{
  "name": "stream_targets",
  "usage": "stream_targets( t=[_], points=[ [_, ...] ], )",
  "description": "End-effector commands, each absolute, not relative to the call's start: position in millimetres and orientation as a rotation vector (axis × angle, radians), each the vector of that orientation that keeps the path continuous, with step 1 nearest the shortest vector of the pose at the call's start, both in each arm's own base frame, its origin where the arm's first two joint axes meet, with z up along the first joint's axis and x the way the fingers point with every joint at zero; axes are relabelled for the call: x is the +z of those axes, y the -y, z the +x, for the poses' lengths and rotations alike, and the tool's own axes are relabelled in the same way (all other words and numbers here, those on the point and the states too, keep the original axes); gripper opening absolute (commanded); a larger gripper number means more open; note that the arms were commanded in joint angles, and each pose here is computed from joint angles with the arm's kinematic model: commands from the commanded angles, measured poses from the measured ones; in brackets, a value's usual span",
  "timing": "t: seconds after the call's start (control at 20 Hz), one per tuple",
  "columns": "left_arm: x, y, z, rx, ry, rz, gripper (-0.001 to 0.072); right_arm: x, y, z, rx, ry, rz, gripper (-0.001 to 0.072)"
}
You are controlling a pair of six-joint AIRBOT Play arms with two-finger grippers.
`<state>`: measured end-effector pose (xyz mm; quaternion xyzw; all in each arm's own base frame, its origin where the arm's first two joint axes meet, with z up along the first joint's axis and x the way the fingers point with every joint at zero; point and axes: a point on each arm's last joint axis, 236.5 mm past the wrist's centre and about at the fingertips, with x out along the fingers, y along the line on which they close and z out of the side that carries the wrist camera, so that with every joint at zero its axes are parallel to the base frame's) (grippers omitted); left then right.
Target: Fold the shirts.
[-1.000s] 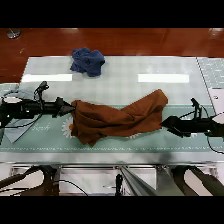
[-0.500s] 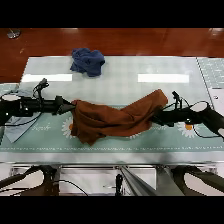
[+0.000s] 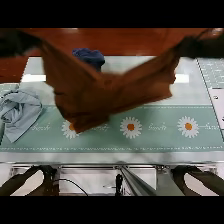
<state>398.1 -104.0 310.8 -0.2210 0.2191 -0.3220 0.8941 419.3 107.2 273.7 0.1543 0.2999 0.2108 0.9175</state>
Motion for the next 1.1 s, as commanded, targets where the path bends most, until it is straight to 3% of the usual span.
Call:
stream_targets(
  t=[0.0, 0.15, 0.3, 0.45, 0.6, 0.8, 1.05],
  points=[
    [451.7, 89.5, 343.4, -0.541, -0.134, -0.248, 0.0021, 436.0, -101.3, 342.5, 0.442, -0.287, 0.156, 0.0026],
    [501.4, 67.0, 286.3, -0.357, 0.000, -0.089, 0.0021, 492.2, -101.4, 256.4, 0.444, -0.123, 0.082, 0.0026],
    [527.9, 47.2, 224.4, -0.195, 0.108, 0.008, 0.0021, 502.7, -92.8, 188.3, 0.399, -0.068, 0.028, 0.0026],
    [540.7, 21.6, 175.5, -0.025, 0.177, 0.097, 0.0022, 494.0, -80.6, 148.1, 0.340, -0.083, 0.018, 0.0026],
    [532.1, -4.7, 150.5, 0.106, 0.149, 0.129, 0.0022, 458.9, -65.5, 131.9, 0.270, -0.225, 0.033, 0.0026],
    [483.9, -1.1, 192.7, 0.030, 0.002, 0.078, 0.0021, 399.7, -62.0, 139.7, 0.255, -0.467, 0.056, 0.0026],
    [309.1, 29.5, 298.1, -0.152, -0.438, -0.101, 0.0022, 281.5, -72.7, 206.9, 0.292, -0.779, 0.146, 0.0026]
  ],
)
